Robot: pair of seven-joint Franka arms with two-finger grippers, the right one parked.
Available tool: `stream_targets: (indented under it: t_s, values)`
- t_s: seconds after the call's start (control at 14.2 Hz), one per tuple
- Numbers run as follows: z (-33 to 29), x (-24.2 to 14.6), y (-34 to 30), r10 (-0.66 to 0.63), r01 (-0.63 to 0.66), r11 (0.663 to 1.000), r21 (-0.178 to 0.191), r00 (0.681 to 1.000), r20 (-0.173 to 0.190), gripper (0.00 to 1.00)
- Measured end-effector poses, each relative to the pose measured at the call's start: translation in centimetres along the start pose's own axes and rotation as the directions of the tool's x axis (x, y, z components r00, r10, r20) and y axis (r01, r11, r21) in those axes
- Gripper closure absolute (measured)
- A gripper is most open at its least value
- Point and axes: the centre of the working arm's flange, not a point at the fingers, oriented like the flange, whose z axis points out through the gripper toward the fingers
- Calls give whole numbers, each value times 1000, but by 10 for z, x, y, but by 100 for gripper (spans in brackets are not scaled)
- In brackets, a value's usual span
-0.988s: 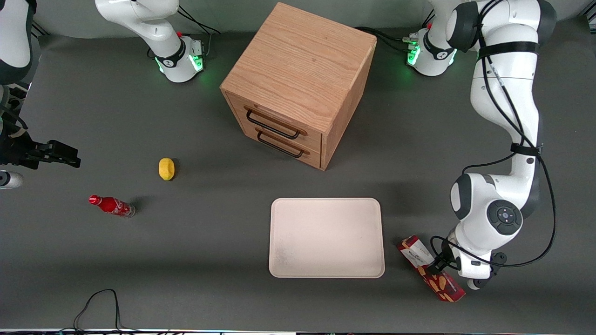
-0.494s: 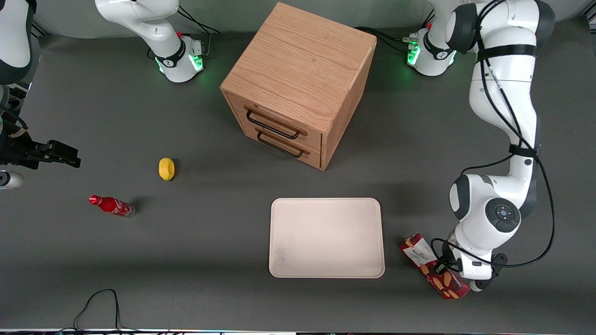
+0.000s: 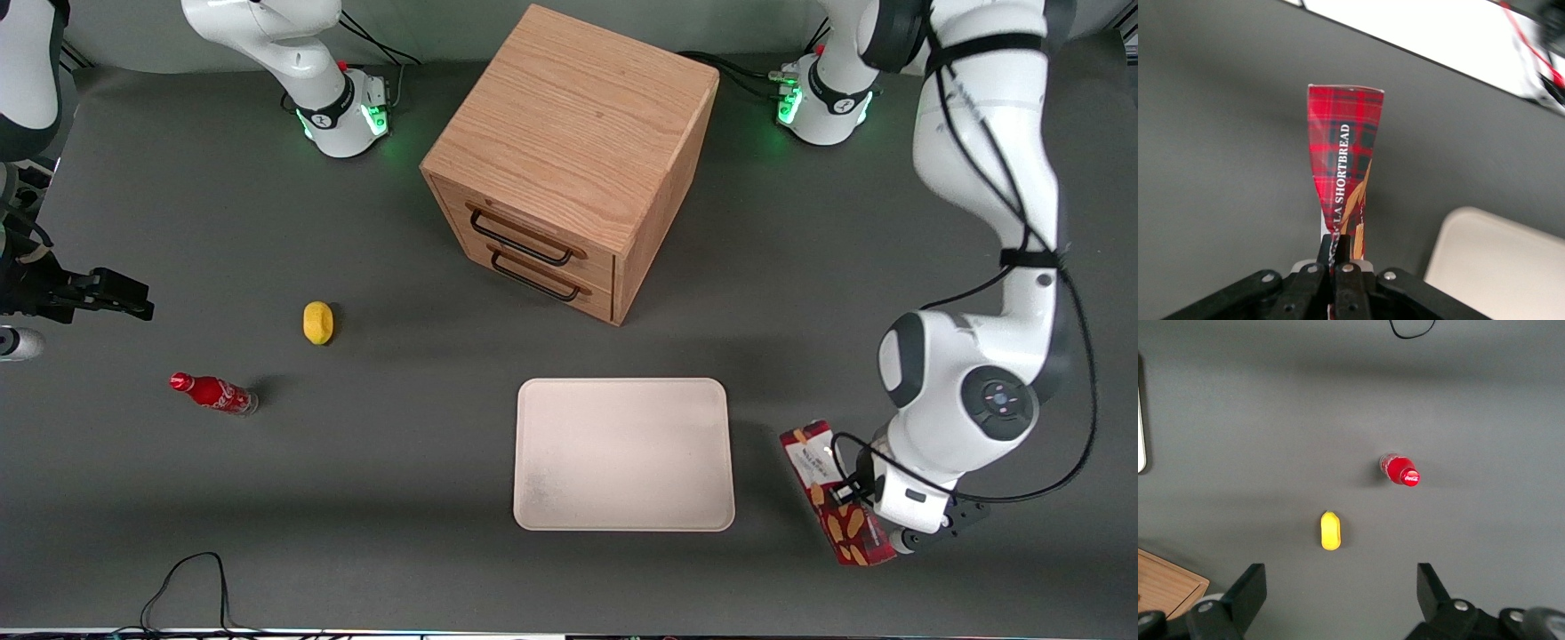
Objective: Place red cookie box on tray
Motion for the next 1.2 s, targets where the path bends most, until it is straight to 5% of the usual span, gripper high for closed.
stream_targets:
  t_s: [0.49,0.78,0.92,1.2]
  values:
    - [-109,-46,74,223,-222,975,-26,972,77,98]
    - [-68,-98,142,388,-390,920,22,919,66,98]
    - [-29,-106,148,406,-407,913,15,913,44,98]
    - [36,-117,147,403,-405,914,13,913,55,98]
